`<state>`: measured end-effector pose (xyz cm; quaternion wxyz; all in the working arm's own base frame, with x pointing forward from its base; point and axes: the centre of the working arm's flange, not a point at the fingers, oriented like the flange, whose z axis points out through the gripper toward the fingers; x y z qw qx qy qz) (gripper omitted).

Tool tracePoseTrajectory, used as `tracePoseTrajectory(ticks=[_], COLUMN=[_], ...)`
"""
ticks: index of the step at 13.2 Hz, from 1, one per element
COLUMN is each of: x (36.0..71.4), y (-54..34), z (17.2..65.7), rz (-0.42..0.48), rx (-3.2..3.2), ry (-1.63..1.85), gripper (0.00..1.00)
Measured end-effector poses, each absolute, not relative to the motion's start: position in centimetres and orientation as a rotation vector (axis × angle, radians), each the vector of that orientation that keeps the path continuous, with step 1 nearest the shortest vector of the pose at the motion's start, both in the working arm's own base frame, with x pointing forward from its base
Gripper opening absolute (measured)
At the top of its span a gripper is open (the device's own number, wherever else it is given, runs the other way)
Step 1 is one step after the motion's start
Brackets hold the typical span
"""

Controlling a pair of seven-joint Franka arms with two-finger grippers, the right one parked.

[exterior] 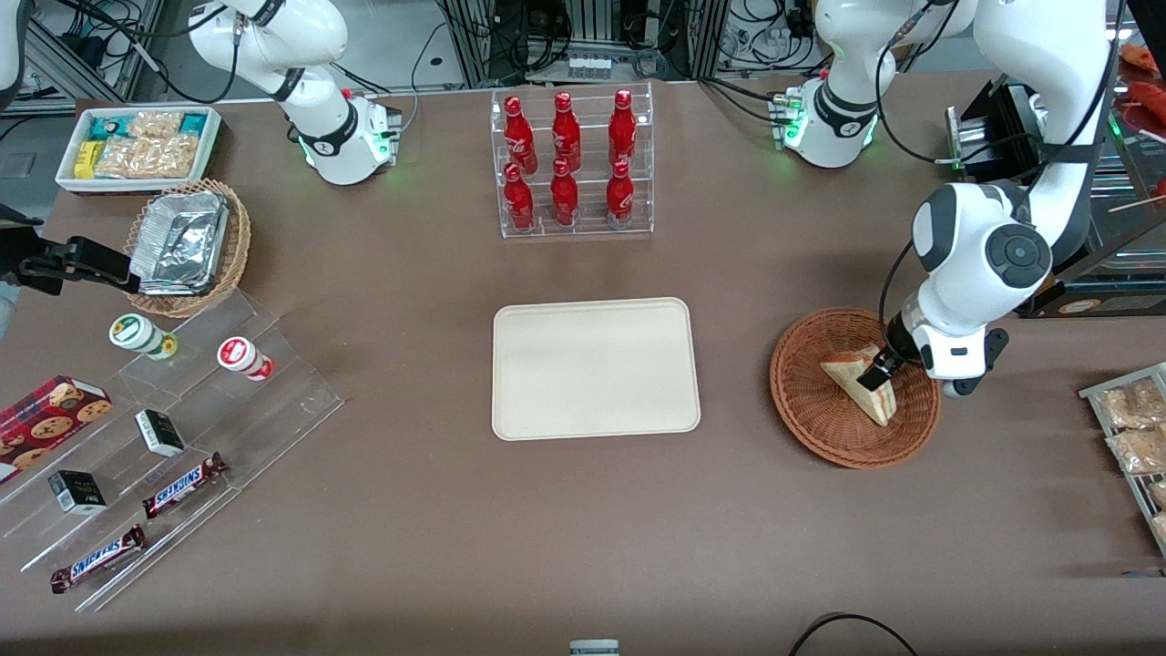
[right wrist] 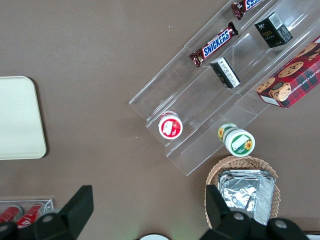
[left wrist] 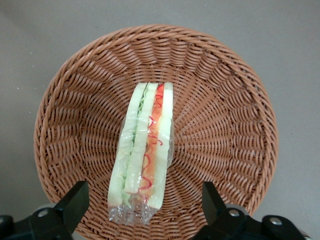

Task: Place sandwich from basket to tray
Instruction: 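Close the left gripper on the sandwich's wrapped edge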

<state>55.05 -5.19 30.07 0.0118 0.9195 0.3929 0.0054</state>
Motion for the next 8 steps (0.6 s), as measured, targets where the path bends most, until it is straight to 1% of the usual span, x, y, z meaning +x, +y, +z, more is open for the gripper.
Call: tracePoseTrajectory(ticks=[8], x=[54.8], y=[-5.2], z=[26.2], rz=[-0.072], rx=[2.884], ry=[1.234], gripper=[1.0])
